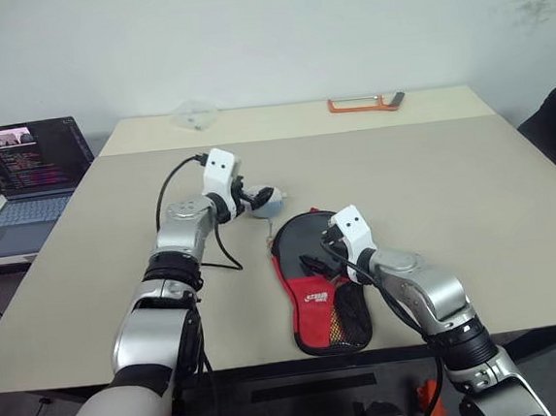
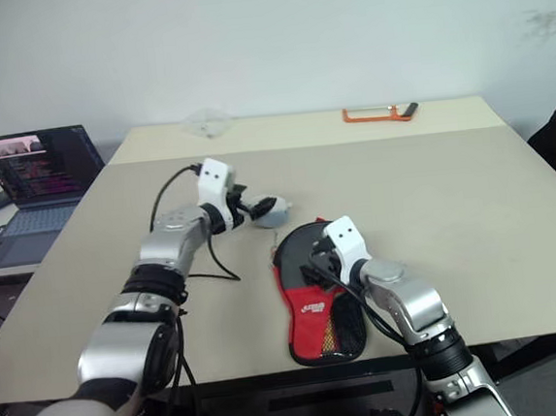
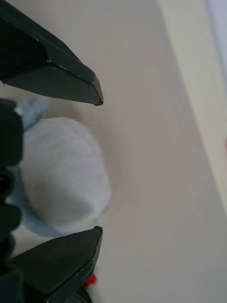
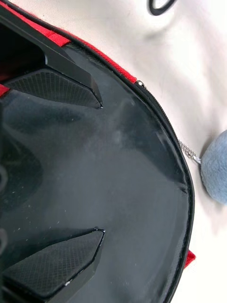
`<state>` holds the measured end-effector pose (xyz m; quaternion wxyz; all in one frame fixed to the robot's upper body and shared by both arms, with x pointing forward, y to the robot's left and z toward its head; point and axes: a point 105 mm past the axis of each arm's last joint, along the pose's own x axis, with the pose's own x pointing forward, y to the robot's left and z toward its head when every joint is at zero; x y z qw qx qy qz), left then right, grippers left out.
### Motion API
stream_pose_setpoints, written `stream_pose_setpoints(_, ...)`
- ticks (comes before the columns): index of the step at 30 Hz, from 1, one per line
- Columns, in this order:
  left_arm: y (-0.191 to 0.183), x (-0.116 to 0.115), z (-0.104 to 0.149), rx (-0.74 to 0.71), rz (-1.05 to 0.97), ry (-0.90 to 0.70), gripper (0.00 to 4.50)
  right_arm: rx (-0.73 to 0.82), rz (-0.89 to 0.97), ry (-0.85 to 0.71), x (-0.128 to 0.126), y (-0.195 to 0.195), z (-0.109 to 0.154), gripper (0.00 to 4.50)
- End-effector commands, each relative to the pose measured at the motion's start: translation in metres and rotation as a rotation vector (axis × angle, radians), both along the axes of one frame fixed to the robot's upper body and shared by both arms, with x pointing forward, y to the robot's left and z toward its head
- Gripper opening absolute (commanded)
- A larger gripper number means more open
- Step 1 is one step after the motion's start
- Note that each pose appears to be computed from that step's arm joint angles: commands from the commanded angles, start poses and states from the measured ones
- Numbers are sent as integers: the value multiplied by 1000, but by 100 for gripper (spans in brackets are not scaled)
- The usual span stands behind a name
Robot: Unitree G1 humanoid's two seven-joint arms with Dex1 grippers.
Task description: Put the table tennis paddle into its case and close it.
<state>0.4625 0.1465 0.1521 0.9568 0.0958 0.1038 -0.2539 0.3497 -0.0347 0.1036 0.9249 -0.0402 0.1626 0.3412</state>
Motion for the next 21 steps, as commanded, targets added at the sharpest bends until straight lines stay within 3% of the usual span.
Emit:
stream_pose_setpoints(1, -2, 4, 6, 8, 5, -5, 447, 22, 10, -53, -1, 4, 15, 450)
stream_pose_setpoints(10, 1, 1, -21, 92, 17, 66, 447, 66, 124, -182, -14, 15, 44, 450)
stream_pose_setpoints(12, 1, 0, -26, 110, 15, 76, 447, 57, 97, -213, -8, 12, 48, 450)
stream_pose_setpoints(15, 5, -2, -32, 126, 22, 85, 390, 0, 53, -222, 3, 7, 40, 450)
stream_pose_setpoints(18, 8, -2, -33, 124, 35, 90, 278, 2, 40, -166, 6, 8, 26, 450)
stream_pose_setpoints(21, 10, -1, -33, 125, 45, 88, 194, -41, 34, -110, 8, 8, 6, 450)
